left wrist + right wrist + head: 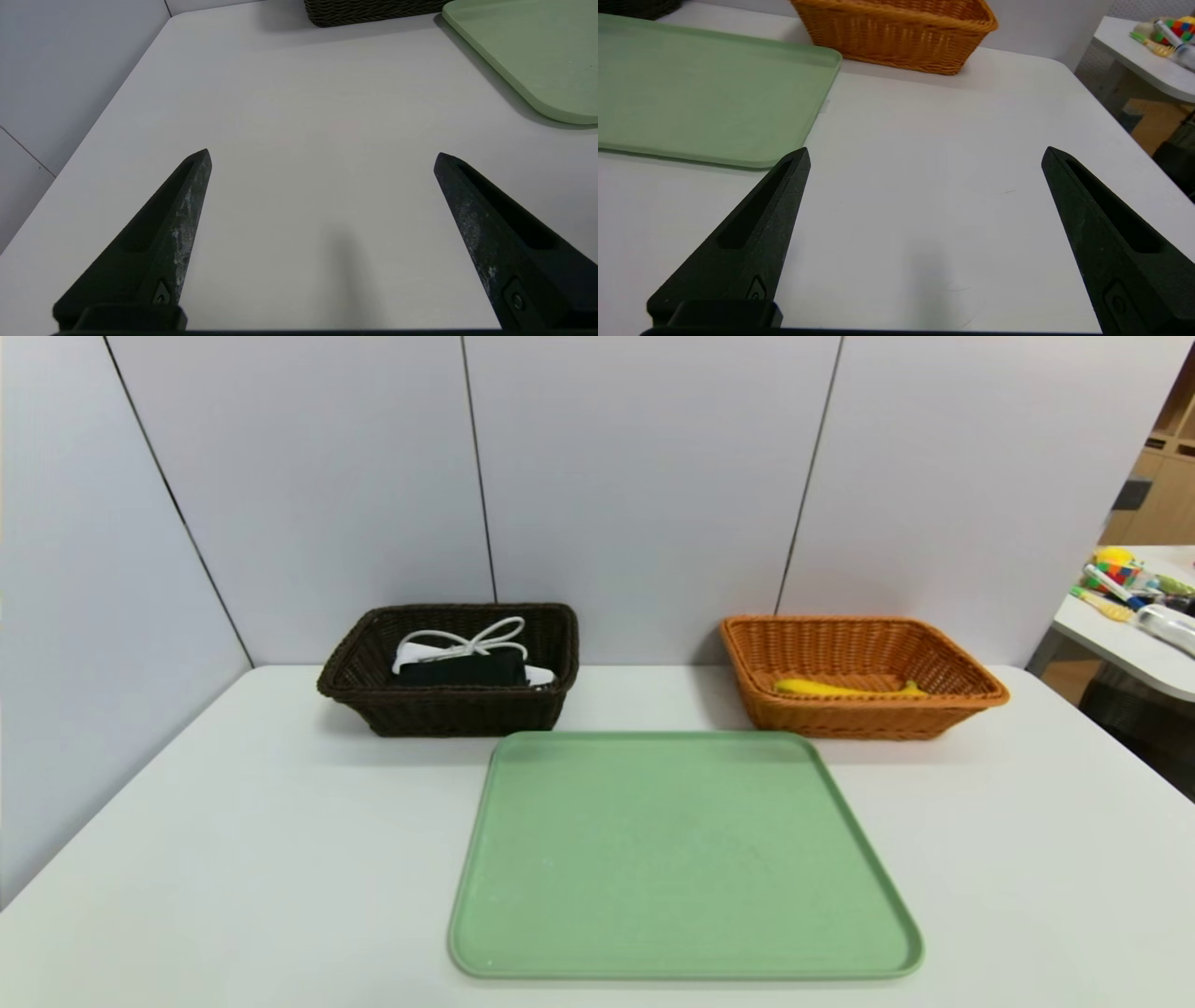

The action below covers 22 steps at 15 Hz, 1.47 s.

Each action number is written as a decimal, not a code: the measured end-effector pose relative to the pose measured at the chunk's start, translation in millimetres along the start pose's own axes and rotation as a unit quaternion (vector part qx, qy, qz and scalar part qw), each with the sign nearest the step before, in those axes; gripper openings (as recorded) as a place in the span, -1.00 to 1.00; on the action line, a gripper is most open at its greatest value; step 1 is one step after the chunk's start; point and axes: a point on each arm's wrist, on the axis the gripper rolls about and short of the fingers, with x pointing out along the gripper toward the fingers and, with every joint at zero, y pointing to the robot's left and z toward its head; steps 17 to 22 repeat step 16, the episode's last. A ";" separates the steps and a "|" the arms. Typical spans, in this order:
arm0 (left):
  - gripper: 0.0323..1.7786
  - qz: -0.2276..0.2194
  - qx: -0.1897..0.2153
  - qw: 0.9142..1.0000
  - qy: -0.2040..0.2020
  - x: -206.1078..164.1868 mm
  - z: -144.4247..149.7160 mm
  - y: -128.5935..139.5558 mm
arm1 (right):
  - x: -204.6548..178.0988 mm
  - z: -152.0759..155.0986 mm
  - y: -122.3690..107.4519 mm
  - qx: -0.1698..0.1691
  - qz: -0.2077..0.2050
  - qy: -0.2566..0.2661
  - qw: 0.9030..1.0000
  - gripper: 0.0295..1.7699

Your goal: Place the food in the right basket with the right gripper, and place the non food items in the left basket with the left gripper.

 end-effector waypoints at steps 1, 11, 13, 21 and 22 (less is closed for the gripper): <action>0.90 0.000 0.000 1.000 0.000 0.0 0.0 0.0 | 0.3 -0.6 0.1 0.011 0.001 0.001 1.000 0.93; 0.90 0.002 -0.004 1.000 0.001 0.1 -0.5 0.0 | 0.6 -1.9 0.2 0.026 0.001 0.003 1.000 0.93; 0.90 0.002 -0.004 1.000 0.001 0.1 -0.5 0.0 | 0.6 -1.8 0.3 0.025 0.003 0.002 1.000 0.93; 0.90 0.002 -0.004 1.000 0.001 0.1 -0.5 0.0 | 0.6 -1.9 0.1 0.039 -0.001 0.003 0.999 0.93; 0.90 0.002 -0.004 1.000 0.001 0.1 -0.5 0.0 | 0.6 -1.9 0.1 0.039 -0.001 0.003 0.999 0.93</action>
